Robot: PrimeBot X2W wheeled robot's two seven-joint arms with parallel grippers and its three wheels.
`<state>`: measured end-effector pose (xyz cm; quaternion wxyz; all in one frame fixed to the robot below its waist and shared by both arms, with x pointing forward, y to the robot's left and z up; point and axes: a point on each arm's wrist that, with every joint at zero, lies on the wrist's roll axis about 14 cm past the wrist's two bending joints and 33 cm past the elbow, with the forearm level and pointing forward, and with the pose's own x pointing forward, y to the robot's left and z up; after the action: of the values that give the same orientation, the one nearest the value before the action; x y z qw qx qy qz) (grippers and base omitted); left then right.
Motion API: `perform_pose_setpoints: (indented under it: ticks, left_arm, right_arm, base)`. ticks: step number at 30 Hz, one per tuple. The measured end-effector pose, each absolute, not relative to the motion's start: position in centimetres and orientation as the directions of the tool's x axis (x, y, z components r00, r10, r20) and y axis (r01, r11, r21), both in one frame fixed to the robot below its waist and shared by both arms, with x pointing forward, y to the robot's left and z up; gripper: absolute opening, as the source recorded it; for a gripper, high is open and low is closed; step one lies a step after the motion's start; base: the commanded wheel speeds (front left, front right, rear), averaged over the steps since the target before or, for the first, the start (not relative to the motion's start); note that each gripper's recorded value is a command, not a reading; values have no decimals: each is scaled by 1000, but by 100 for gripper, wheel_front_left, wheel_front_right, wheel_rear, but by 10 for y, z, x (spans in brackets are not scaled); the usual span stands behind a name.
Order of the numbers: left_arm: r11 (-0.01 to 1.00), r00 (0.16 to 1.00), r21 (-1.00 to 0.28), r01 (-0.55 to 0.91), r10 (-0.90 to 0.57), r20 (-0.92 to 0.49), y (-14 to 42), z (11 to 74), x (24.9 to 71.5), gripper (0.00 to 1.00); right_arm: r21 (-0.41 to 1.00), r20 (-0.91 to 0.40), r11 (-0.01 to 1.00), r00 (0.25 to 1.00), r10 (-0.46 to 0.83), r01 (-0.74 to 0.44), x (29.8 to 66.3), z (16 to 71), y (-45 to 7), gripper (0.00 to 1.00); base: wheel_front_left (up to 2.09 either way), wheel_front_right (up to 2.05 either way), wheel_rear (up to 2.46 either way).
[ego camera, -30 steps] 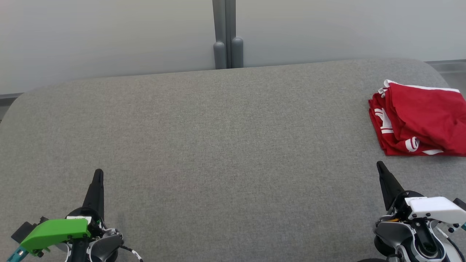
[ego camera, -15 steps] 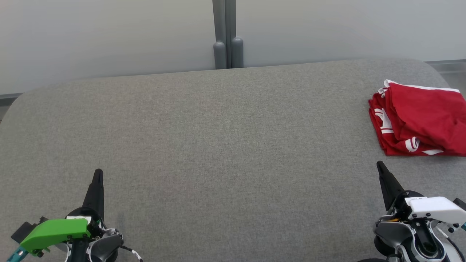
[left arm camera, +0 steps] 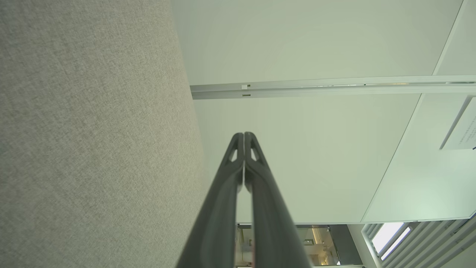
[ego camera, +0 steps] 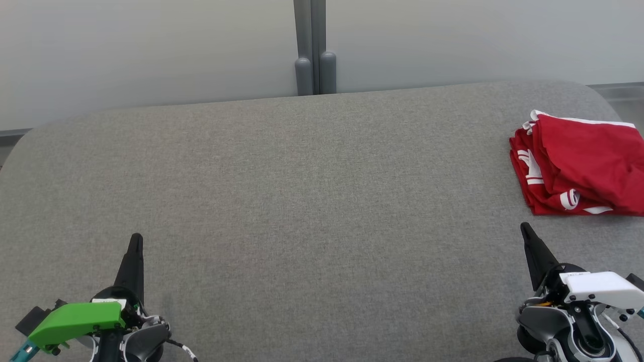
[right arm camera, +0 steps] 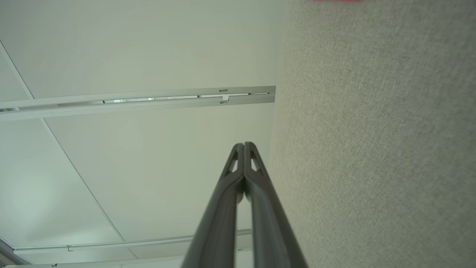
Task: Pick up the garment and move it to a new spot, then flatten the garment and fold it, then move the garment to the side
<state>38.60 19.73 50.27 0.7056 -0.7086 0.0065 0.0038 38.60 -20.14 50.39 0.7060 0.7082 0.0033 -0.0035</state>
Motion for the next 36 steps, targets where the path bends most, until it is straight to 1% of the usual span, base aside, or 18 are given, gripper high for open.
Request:
perform_pose_setpoints:
  ticks: [36]
  left_arm:
    - [-6,1000,-1000,-14,-3,-14,198,503,386,0]
  right_arm:
    - [1000,-9,-3,1000,0,9,386,504,-201,0]
  base:
    - [0,0,0]
